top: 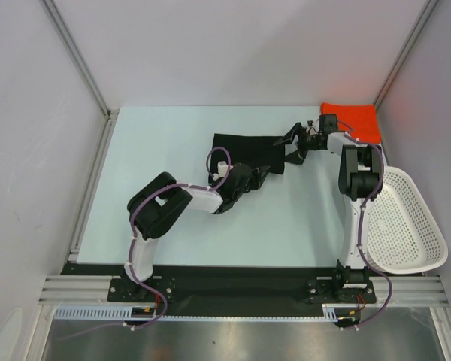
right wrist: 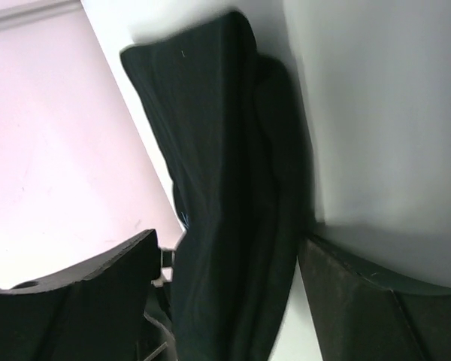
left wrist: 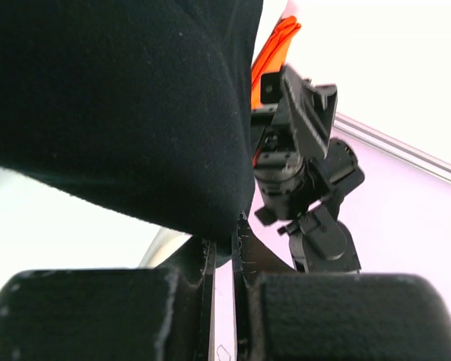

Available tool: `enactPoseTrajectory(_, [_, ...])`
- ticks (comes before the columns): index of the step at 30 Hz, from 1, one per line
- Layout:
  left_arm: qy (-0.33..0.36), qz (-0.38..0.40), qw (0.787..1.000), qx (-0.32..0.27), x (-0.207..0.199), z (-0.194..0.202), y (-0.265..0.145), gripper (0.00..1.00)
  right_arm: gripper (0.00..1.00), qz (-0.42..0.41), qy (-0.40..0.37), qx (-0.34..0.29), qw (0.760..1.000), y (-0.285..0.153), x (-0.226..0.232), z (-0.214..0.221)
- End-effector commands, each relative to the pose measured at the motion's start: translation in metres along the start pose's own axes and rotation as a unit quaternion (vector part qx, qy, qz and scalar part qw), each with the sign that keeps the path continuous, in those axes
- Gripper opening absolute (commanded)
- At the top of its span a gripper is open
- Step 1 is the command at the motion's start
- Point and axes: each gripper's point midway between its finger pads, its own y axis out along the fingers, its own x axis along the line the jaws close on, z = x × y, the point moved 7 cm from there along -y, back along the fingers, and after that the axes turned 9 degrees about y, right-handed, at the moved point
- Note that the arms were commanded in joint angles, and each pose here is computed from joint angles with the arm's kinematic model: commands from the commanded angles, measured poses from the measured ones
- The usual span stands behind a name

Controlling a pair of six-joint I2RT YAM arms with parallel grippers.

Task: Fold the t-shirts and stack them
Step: Neatly place the folded tshirt to the corner

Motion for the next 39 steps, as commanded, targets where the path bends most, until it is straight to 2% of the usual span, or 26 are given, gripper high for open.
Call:
enactPoseTrajectory(1, [-0.001, 0.055, 0.998, 0.022, -0.035, 0.005, -0.015, 0.01, 0.81, -0.002, 0.008, -0.009, 1.000, 0.023, 0.005, -0.008])
enactPoseTrajectory(5, [0.002, 0.052, 0.998, 0.028, -0.034, 0.006, -0.017, 0.01, 0.75, -0.001, 0.010, -0.008, 1.000, 0.033, 0.005, -0.016])
enactPoseTrajectory(6, [0.006, 0.050, 0.998, 0.030, -0.033, 0.006, -0.017, 0.01, 0.70, -0.001, 0.008, -0.006, 1.000, 0.035, 0.006, -0.017])
enactPoseTrajectory(8, [0.015, 0.049, 0.998, 0.034, -0.034, 0.008, -0.017, 0.02, 0.66, -0.006, 0.004, -0.004, 1.000, 0.041, 0.005, -0.019])
enactPoseTrajectory(11, [0.026, 0.040, 0.998, 0.038, -0.031, 0.010, -0.017, 0.07, 0.44, -0.011, -0.015, -0.011, 1.000, 0.049, 0.011, -0.021])
enactPoseTrajectory(12, [0.026, 0.040, 0.998, 0.039, -0.032, 0.010, -0.019, 0.14, 0.23, -0.011, -0.023, -0.011, 1.000, 0.051, 0.014, -0.021])
enactPoseTrajectory(14, [0.020, 0.035, 0.998, 0.055, -0.027, 0.013, -0.025, 0.21, 0.10, 0.004, -0.042, -0.027, 0.999, 0.048, 0.024, -0.026])
enactPoseTrajectory(15, [0.010, 0.042, 0.997, 0.066, -0.030, 0.015, -0.031, 0.24, 0.01, 0.015, -0.075, -0.031, 0.997, 0.049, 0.025, -0.026])
enactPoseTrajectory(17, [-0.010, 0.070, 0.993, 0.099, -0.037, 0.018, -0.047, 0.30, 0.00, 0.051, -0.093, -0.047, 0.993, 0.043, 0.031, -0.032])
enactPoseTrajectory(18, [-0.009, 0.073, 0.992, 0.104, -0.037, 0.014, -0.064, 0.37, 0.00, 0.063, -0.114, -0.046, 0.990, 0.043, 0.032, -0.032])
enactPoseTrajectory(19, [0.001, 0.076, 0.991, 0.109, -0.039, 0.012, -0.075, 0.38, 0.00, 0.074, -0.122, -0.051, 0.988, 0.040, 0.035, -0.033])
enactPoseTrajectory(21, [0.043, 0.040, 0.990, 0.128, -0.017, 0.000, -0.096, 0.41, 0.00, 0.101, -0.140, -0.067, 0.983, 0.032, 0.041, -0.034])
enactPoseTrajectory(22, [0.053, 0.067, 0.986, 0.145, -0.033, -0.004, -0.122, 0.41, 0.00, 0.114, -0.173, -0.070, 0.976, 0.028, 0.041, -0.034])
enactPoseTrajectory(23, [0.082, 0.068, 0.985, 0.138, -0.028, -0.018, -0.131, 0.42, 0.00, 0.149, -0.178, -0.081, 0.969, 0.023, 0.036, -0.033])
enactPoseTrajectory(24, [0.103, 0.048, 0.981, 0.158, -0.010, -0.025, -0.148, 0.43, 0.00, 0.166, -0.194, -0.090, 0.963, 0.014, 0.040, -0.032])
enactPoseTrajectory(25, [0.127, 0.045, 0.977, 0.164, -0.012, -0.032, -0.167, 0.44, 0.00, 0.185, -0.220, -0.092, 0.953, 0.007, 0.039, -0.032])
enactPoseTrajectory(27, [0.221, 0.046, 0.956, 0.188, -0.003, -0.051, -0.186, 0.44, 0.00, 0.236, -0.241, -0.103, 0.936, -0.006, 0.032, -0.031])
enactPoseTrajectory(28, [0.250, 0.012, 0.948, 0.197, 0.008, -0.059, -0.195, 0.44, 0.00, 0.249, -0.258, -0.110, 0.927, -0.016, 0.036, -0.028])
enactPoseTrajectory(29, [0.323, 0.043, 0.927, 0.189, -0.001, -0.072, -0.208, 0.44, 0.00, 0.274, -0.292, -0.104, 0.910, -0.025, 0.034, -0.028])
enactPoseTrajectory(31, [0.384, 0.057, 0.899, 0.202, -0.006, -0.079, -0.228, 0.45, 0.00, 0.306, -0.323, -0.121, 0.888, -0.043, 0.046, -0.029])
enactPoseTrajectory(32, [0.431, 0.029, 0.878, 0.205, 0.006, -0.089, -0.237, 0.45, 0.00, 0.341, -0.317, -0.136, 0.874, -0.054, 0.045, -0.030])
enactPoseTrajectory(33, [0.462, 0.053, 0.864, 0.194, -0.008, -0.091, -0.252, 0.44, 0.00, 0.354, -0.340, -0.141, 0.860, -0.066, 0.048, -0.033])
enactPoseTrajectory(34, [0.478, 0.024, 0.855, 0.199, 0.001, -0.094, -0.261, 0.45, 0.00, 0.365, -0.345, -0.155, 0.851, -0.074, 0.052, -0.035])
enactPoseTrajectory(35, [0.513, 0.022, 0.836, 0.194, 0.002, -0.099, -0.267, 0.45, 0.00, 0.366, -0.352, -0.173, 0.844, -0.087, 0.063, -0.035])
enactPoseTrajectory(39, [0.566, 0.009, 0.804, 0.180, 0.000, -0.107, -0.288, 0.47, 0.00, 0.380, -0.379, -0.206, 0.818, -0.113, 0.083, -0.035])
